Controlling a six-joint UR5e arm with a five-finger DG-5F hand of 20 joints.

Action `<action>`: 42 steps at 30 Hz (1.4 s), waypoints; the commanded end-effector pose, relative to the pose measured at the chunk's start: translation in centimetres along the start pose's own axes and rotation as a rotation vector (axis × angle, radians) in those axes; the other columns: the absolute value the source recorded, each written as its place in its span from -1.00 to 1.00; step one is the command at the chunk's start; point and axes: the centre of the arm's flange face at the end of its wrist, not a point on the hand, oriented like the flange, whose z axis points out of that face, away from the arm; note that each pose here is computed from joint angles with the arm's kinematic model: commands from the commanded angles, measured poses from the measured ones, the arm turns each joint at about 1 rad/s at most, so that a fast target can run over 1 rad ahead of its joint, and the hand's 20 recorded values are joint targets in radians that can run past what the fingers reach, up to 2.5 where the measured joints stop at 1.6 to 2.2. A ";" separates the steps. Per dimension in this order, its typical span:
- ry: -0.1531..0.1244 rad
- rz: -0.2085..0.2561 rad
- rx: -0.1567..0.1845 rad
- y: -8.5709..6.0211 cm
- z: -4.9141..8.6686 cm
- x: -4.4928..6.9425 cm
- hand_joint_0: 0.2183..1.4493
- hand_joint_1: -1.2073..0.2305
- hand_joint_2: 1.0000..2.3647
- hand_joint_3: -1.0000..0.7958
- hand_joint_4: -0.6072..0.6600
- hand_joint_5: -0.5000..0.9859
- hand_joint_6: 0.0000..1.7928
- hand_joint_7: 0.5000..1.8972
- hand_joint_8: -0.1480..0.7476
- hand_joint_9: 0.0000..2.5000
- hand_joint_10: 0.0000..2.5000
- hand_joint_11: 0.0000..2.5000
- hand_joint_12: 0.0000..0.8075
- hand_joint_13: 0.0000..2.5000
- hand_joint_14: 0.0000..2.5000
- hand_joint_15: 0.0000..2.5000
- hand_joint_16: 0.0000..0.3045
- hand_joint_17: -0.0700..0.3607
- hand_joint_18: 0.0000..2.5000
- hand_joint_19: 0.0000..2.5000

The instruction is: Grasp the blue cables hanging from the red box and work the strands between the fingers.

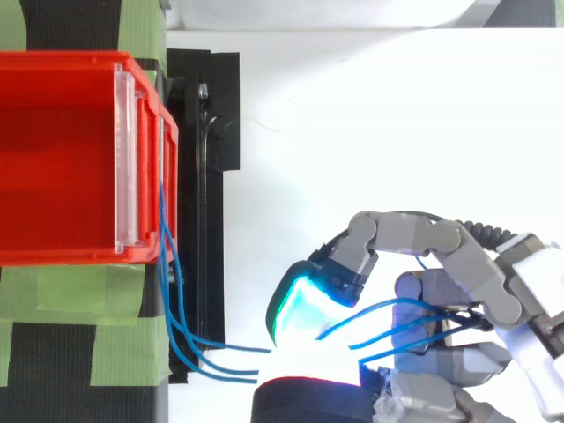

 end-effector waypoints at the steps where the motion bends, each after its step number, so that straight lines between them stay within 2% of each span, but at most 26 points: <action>1: 0.005 -0.088 0.003 -0.7 -0.1 -0.5 0.12 -0.16 -0.98 -0.58 0.34 -0.12 0.08 0.03 0.19 -0.21 1.00 1.00 0.04 -0.14 1.00 0.31 -0.70 -0.19 0.17 -0.05; 5: 0.009 -0.163 0.006 -1.3 -0.1 -0.9 0.12 -0.16 -0.98 -0.58 0.35 -0.12 0.08 0.03 0.19 -0.21 1.00 1.00 0.04 -0.14 1.00 0.31 -0.70 -0.19 0.17 -0.05; 8: 0.012 -0.203 0.008 -1.6 -0.1 -1.2 0.12 -0.16 -0.98 -0.58 0.35 -0.12 0.08 0.05 0.19 -0.21 1.00 1.00 0.04 -0.14 1.00 0.31 -0.70 -0.19 0.17 -0.05; 10: 0.012 -0.211 0.008 -1.7 -0.1 -1.2 0.12 -0.16 -0.98 -0.58 0.34 -0.12 0.08 0.05 0.19 -0.21 1.00 1.00 0.04 -0.14 1.00 0.31 -0.70 -0.19 0.17 -0.05; 16: 0.021 -0.312 0.009 -2.4 -0.2 -1.9 0.12 -0.16 -0.98 -0.57 0.35 -0.12 0.09 0.04 0.19 -0.21 1.00 1.00 0.04 -0.14 1.00 0.31 -0.70 -0.19 0.17 -0.05; 29: 0.025 -0.382 0.011 -2.8 -0.3 -2.4 0.12 -0.16 -0.98 -0.58 0.35 -0.13 0.10 0.03 0.19 -0.21 1.00 1.00 0.04 -0.14 1.00 0.31 -0.70 -0.19 0.17 -0.05; 34: 0.023 -0.372 0.013 -2.8 -0.3 -2.4 0.12 -0.16 -0.98 -0.58 0.35 -0.13 0.10 0.03 0.19 -0.21 1.00 1.00 0.04 -0.14 1.00 0.31 -0.70 -0.19 0.17 -0.05; 36: 0.003 -0.259 0.023 -2.3 0.1 -2.1 0.12 -0.16 -0.98 -0.58 0.35 -0.13 0.10 0.03 0.19 -0.21 1.00 1.00 0.04 -0.14 1.00 0.31 -0.70 -0.19 0.17 -0.05; 37: -0.004 -0.217 0.028 -2.1 0.3 -1.9 0.12 -0.16 -0.98 -0.58 0.35 -0.13 0.10 0.03 0.19 -0.21 1.00 1.00 0.04 -0.14 1.00 0.31 -0.70 -0.19 0.17 -0.05; 38: -0.025 -0.086 0.041 -1.5 0.4 -1.5 0.12 -0.16 -0.98 -0.58 0.34 -0.13 0.10 0.03 0.19 -0.21 1.00 1.00 0.04 -0.14 1.00 0.31 -0.70 -0.19 0.17 -0.05; 40: -0.043 -0.009 0.055 -1.2 0.5 -1.3 0.12 -0.16 -0.98 -0.58 0.35 -0.13 0.10 0.03 0.19 -0.21 1.00 1.00 0.04 -0.14 1.00 0.31 -0.70 -0.19 0.17 -0.05; 42: -0.082 0.123 0.095 -1.0 0.6 -1.1 0.12 -0.16 -0.98 -0.58 0.34 -0.13 0.10 0.03 0.19 -0.21 1.00 1.00 0.04 -0.14 1.00 0.31 -0.70 -0.19 0.17 -0.05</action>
